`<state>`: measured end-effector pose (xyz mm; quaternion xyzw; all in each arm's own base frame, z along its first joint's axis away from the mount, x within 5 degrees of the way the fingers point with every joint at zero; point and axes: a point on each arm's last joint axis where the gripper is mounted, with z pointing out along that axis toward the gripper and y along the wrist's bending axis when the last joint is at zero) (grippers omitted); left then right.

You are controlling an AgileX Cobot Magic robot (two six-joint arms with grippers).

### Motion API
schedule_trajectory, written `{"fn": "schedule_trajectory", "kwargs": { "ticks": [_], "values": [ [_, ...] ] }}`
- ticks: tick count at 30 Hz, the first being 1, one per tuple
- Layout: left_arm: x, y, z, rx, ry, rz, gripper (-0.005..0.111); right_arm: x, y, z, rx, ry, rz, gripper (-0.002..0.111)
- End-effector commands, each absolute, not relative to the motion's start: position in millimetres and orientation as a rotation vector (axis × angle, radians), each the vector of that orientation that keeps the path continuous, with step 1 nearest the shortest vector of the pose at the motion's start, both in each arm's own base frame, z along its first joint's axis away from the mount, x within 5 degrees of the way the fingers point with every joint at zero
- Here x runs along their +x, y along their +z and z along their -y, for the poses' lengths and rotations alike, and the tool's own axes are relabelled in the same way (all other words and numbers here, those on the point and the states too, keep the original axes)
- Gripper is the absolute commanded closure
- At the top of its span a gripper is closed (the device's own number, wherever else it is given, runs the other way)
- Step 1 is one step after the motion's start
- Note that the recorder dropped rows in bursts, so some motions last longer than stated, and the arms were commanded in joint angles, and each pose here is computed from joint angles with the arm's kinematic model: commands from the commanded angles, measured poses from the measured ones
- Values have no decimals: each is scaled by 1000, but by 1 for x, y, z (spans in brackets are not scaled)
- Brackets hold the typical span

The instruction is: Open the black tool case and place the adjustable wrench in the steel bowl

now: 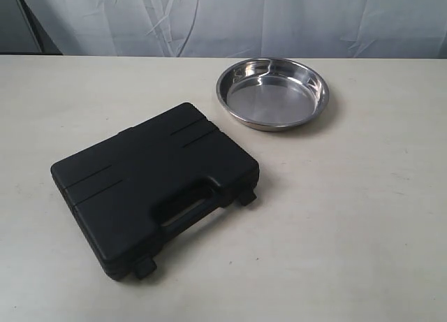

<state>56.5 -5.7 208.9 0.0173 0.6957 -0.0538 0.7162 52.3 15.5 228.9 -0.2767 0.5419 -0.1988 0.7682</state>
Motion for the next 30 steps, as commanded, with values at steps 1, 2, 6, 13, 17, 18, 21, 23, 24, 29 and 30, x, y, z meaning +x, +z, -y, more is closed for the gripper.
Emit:
{"fn": "schedule_trajectory", "kwargs": {
  "ticks": [1, 2, 6, 13, 17, 18, 21, 23, 24, 29, 30],
  "values": [
    [56, 209, 6, 39, -125, -1535, 107, 40, 250, -26, -576, -354, -892, 108],
    [56, 209, 6, 39, -125, -1535, 107, 37, 255, -27, -551, -326, -838, 108],
    [56, 209, 6, 39, -125, -1535, 107, 17, 275, -26, -416, -198, -570, 108],
    [56, 209, 6, 39, -125, -1535, 107, -12, 289, -25, -312, 65, -258, 108],
    [56, 209, 6, 39, -125, -1535, 107, 3, 291, -13, -11, 778, -484, 108],
    [56, 209, 6, 39, -125, -1535, 107, 12, 288, -14, 62, 874, -607, 108],
    [56, 209, 6, 39, -125, -1535, 107, 42, 263, -15, 321, 905, -1112, 108],
    [56, 209, 6, 39, -125, -1535, 107, 49, 247, -10, 486, 885, -1281, 108],
    [56, 209, 6, 39, -125, -1535, 107, 50, 245, -10, 490, 862, -1305, 108],
    [56, 209, 6, 39, -125, -1535, 107, 46, 250, -22, 136, 683, -1307, 108],
    [56, 209, 6, 39, -125, -1535, 107, 43, 253, -25, 107, 742, -1275, 108]
  ]
}}
